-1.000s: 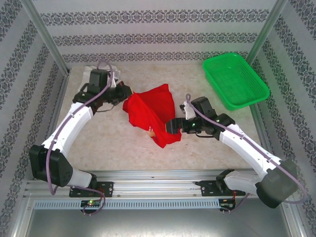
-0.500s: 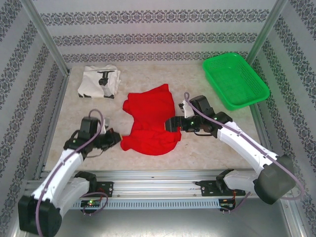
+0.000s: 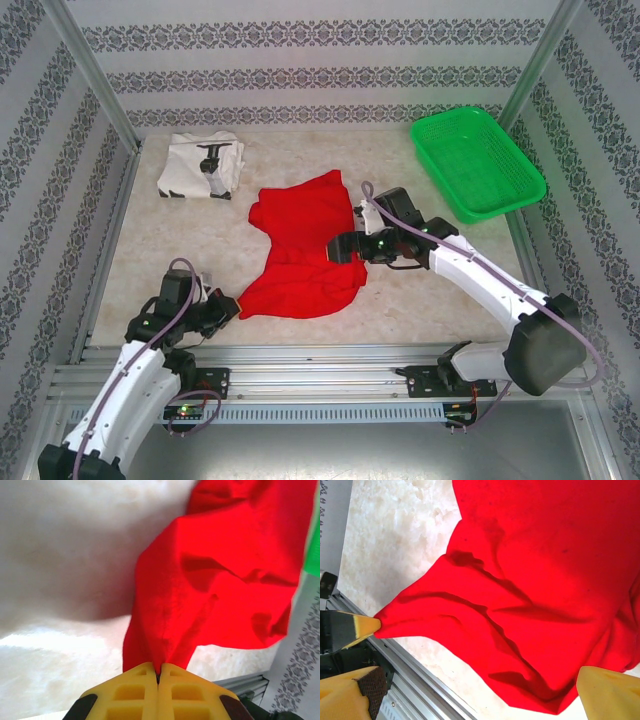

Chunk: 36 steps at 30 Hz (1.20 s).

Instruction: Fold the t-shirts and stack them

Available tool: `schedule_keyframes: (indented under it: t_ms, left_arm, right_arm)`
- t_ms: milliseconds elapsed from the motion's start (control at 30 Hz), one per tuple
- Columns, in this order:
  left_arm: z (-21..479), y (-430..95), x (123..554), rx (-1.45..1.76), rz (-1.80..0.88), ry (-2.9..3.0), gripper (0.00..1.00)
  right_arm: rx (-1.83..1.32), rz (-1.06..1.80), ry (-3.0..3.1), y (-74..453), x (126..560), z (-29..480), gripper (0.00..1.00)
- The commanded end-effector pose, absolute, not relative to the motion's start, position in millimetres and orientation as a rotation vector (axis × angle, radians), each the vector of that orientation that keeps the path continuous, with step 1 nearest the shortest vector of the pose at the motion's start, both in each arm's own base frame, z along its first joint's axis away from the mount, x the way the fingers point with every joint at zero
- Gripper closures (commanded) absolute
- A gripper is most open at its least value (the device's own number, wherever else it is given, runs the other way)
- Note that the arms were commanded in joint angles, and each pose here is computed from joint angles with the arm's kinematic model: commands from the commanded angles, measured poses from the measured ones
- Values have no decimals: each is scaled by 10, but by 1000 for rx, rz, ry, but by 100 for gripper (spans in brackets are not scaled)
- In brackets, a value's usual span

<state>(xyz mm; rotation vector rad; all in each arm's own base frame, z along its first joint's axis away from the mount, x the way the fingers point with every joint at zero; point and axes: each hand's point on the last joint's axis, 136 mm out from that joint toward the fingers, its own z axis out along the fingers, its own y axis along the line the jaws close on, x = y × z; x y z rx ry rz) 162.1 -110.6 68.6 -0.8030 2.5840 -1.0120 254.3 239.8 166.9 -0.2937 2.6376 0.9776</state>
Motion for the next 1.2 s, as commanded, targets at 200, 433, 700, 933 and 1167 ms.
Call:
schedule_keyframes:
  t_ms: [200,433,700,933,1167]
  left_arm:
    - [385,-1010,1399,-946,-820,2766,100]
    - [407,-1005,1328,-956,-744,2814,70]
    - [654,-1143,1291,-961,-743,2793,65]
    - [644,-1397,1251,-1116,-832,2763,61]
    - [761,-1362,1466,-1445,-915,2459,61]
  right_arm:
    - [-347,991,2643,2453,2493,1681,2]
    - [-348,983,2650,2425,2462,1643,2]
    - [-362,983,2657,2422,2456,1622,2]
    - [-356,994,2649,2378,2472,1647,2]
    - [-355,1005,2638,2329,2453,1661,2]
